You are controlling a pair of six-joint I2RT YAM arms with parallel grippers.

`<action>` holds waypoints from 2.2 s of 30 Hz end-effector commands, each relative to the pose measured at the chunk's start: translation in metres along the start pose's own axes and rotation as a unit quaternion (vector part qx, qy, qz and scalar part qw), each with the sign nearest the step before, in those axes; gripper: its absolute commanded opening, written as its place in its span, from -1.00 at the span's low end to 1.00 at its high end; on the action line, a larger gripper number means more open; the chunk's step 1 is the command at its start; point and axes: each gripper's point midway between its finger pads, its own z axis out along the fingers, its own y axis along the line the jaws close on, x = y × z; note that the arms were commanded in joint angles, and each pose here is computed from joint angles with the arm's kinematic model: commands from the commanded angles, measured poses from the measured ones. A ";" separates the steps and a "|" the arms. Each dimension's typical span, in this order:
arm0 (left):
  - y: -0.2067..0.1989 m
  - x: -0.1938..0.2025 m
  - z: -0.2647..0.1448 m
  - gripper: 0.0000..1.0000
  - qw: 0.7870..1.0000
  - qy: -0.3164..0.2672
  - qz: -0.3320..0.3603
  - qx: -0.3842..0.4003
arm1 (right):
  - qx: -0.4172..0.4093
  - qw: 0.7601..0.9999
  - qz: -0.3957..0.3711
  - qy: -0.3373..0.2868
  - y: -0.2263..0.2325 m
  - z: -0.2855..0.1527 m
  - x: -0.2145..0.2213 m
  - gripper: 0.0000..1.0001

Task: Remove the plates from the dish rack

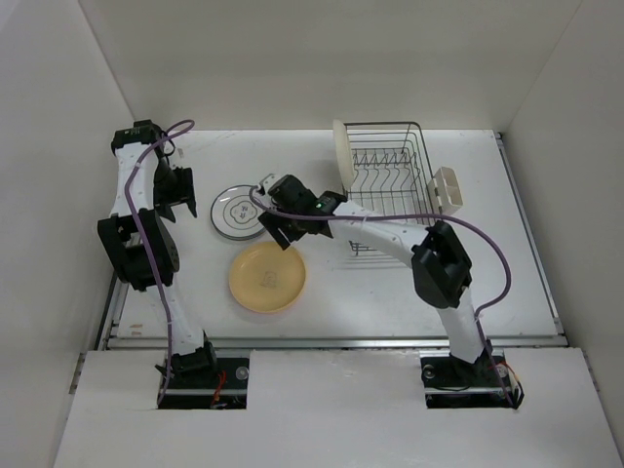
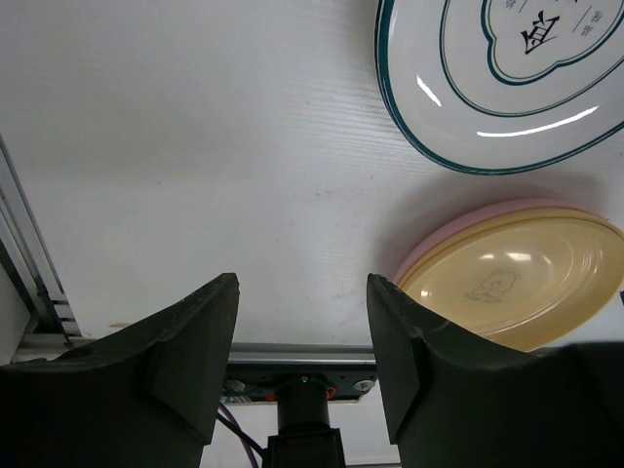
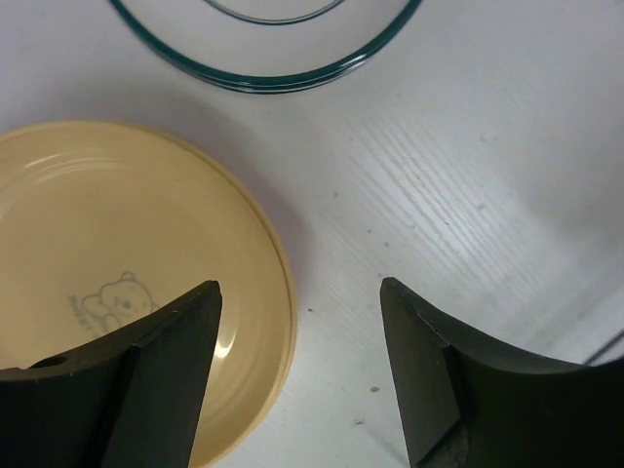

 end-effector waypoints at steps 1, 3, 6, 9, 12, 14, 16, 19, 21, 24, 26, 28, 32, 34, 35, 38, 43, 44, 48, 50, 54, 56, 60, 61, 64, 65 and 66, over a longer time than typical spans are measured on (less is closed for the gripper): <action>0.001 0.007 -0.020 0.05 1.000 -0.016 0.000 -0.003 | 0.103 0.993 0.016 -0.062 -0.038 -0.036 -0.044 0.46; 0.001 0.007 -0.020 0.05 1.000 -0.016 0.000 -0.003 | 0.106 0.987 0.040 -0.113 -0.041 -0.060 -0.075 0.51; 0.003 0.007 -0.020 0.05 1.000 -0.016 0.000 -0.008 | 0.158 0.960 0.119 -0.197 -0.077 -0.111 -0.125 0.55; 0.003 0.007 -0.020 0.05 1.000 -0.016 0.000 -0.008 | 0.253 0.921 0.177 -0.237 -0.116 -0.139 -0.143 0.66; 0.003 0.007 -0.017 0.05 1.000 -0.016 0.000 -0.008 | 0.368 0.877 0.198 -0.235 -0.158 -0.145 -0.140 0.75; 0.003 0.007 -0.017 0.05 1.000 -0.016 0.000 -0.008 | 0.398 0.870 0.198 -0.214 -0.177 -0.133 -0.136 0.78; 0.003 0.007 -0.017 0.05 1.000 -0.016 0.000 -0.008 | 0.417 0.856 0.217 -0.217 -0.189 -0.131 -0.133 0.78; 0.003 0.007 -0.017 0.05 1.000 -0.016 0.000 -0.008 | 0.432 0.843 0.231 -0.220 -0.213 -0.128 -0.132 0.78; 0.003 0.007 -0.017 0.05 1.000 -0.016 0.000 -0.008 | 0.421 0.848 0.237 -0.218 -0.225 -0.114 -0.131 0.78; 0.001 0.007 -0.017 0.05 1.000 -0.016 0.000 -0.003 | 0.415 0.849 0.246 -0.215 -0.240 -0.095 -0.129 0.72; 0.001 0.007 -0.017 0.05 1.000 -0.016 -0.005 -0.003 | 0.414 0.849 0.249 -0.214 -0.245 -0.092 -0.128 0.66; 0.001 0.007 -0.017 0.05 1.000 -0.016 -0.005 -0.003 | 0.407 0.853 0.249 -0.209 -0.250 -0.077 -0.125 0.60; 0.001 0.007 -0.017 0.05 1.000 -0.016 -0.005 -0.003 | 0.423 0.847 0.258 -0.194 -0.273 -0.065 -0.110 0.25; 0.001 0.007 -0.017 0.05 1.000 -0.016 -0.005 -0.003 | 0.435 0.842 0.259 -0.188 -0.280 -0.063 -0.104 -0.05; 0.001 0.007 -0.017 0.05 1.000 -0.016 -0.005 -0.003 | 0.440 0.840 0.258 -0.183 -0.281 -0.062 -0.100 -0.21; 0.001 0.007 -0.017 0.05 1.000 -0.016 -0.005 -0.003 | 0.449 0.835 0.258 -0.183 -0.282 -0.072 -0.098 -0.82; 0.001 0.007 -0.017 0.05 1.000 -0.016 -0.005 -0.003 | 0.462 0.829 0.256 -0.185 -0.284 -0.091 -0.098 -1.00; 0.001 0.007 -0.017 0.05 1.000 -0.016 -0.005 -0.003 | 0.467 0.824 0.259 -0.190 -0.285 -0.100 -0.101 -1.00; 0.001 0.007 -0.017 0.05 1.000 -0.016 -0.005 -0.003 | 0.508 0.797 0.261 -0.197 -0.294 -0.126 -0.100 -1.00; 0.001 0.009 -0.018 0.05 1.000 -0.012 -0.005 -0.003 | 0.513 0.793 0.261 -0.201 -0.294 -0.138 -0.102 -1.00; 0.001 0.009 -0.018 0.05 1.000 -0.012 -0.005 -0.003 | 0.500 0.796 0.264 -0.217 -0.292 -0.152 -0.111 -1.00; 0.001 0.007 -0.020 0.05 1.000 -0.016 -0.005 -0.003 | 0.467 0.819 0.258 -0.211 -0.284 -0.145 -0.114 -1.00; 0.001 0.007 -0.023 0.05 1.000 -0.021 -0.004 -0.003 | 0.455 0.825 0.260 -0.212 -0.280 -0.155 -0.116 -1.00; 0.001 0.007 -0.023 0.05 1.000 -0.021 -0.004 -0.003 | 0.456 0.826 0.258 -0.207 -0.280 -0.152 -0.113 -1.00; 0.001 0.007 -0.023 0.05 1.000 -0.021 -0.004 -0.003 | 0.445 0.830 0.262 -0.211 -0.277 -0.157 -0.114 -1.00; 0.001 0.007 -0.023 0.05 1.000 -0.021 -0.004 -0.003 | 0.444 0.829 0.266 -0.213 -0.277 -0.157 -0.115 -1.00; 0.001 0.007 -0.023 0.05 1.000 -0.021 -0.004 -0.003 | 0.440 0.831 0.266 -0.214 -0.276 -0.159 -0.115 -1.00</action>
